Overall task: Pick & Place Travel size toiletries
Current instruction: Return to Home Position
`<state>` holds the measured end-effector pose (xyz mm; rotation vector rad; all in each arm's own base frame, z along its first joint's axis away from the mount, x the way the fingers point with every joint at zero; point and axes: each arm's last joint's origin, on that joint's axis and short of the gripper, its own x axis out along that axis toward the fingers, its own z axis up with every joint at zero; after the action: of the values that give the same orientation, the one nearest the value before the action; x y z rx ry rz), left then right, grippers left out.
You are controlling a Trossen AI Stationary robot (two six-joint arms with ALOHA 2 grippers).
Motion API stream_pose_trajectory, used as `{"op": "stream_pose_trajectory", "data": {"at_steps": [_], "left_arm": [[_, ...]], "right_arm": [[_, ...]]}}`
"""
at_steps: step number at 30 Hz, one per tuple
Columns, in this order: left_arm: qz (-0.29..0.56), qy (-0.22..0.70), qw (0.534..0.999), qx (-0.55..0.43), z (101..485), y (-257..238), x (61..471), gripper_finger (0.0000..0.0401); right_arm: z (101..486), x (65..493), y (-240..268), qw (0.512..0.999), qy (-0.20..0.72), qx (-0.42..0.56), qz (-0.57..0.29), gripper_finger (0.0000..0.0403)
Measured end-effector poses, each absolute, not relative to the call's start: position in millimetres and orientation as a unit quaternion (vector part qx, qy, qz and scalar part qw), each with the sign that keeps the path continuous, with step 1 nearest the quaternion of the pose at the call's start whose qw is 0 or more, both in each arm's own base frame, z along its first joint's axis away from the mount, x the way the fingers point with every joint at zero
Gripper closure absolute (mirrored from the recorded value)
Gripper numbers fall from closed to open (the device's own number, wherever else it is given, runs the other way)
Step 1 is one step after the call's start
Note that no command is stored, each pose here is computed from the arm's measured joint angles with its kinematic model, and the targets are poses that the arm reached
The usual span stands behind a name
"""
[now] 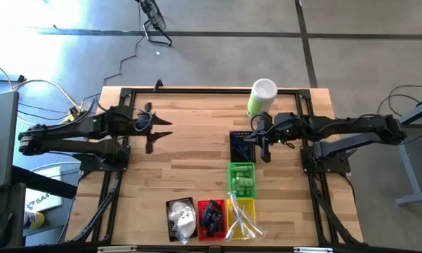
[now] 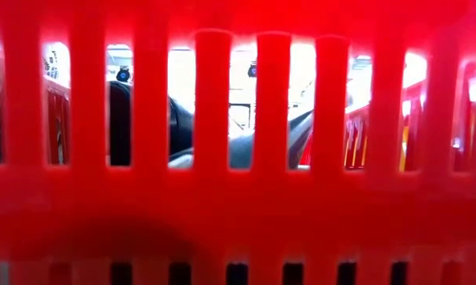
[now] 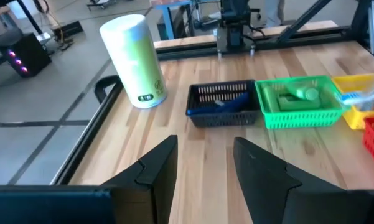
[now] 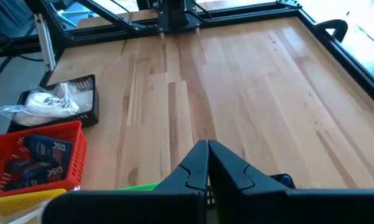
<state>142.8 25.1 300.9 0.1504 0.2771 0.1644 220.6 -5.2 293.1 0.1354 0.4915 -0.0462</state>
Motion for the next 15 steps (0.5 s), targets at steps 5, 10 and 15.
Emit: {"op": "stream_pose_trajectory", "data": {"at_steps": [5, 10, 15], "left_arm": [[0.081, 0.126, 0.985, 0.091, 305.5, 20.2, 114.4, 0.0249], [0.073, 0.094, 0.987, 0.107, 310.4, 15.6, 91.1, 0.0249], [0.072, 0.077, 0.989, 0.107, 310.9, 12.2, 72.7, 0.0249]], "right_arm": [[293.5, 220.3, -6.5, 0.968, 0.242, 0.060, -0.026, 0.0399], [293.4, 220.4, -6.4, 0.969, 0.242, 0.052, -0.024, 0.0399], [293.4, 220.4, -6.4, 0.969, 0.242, 0.052, -0.024, 0.0399]]}}
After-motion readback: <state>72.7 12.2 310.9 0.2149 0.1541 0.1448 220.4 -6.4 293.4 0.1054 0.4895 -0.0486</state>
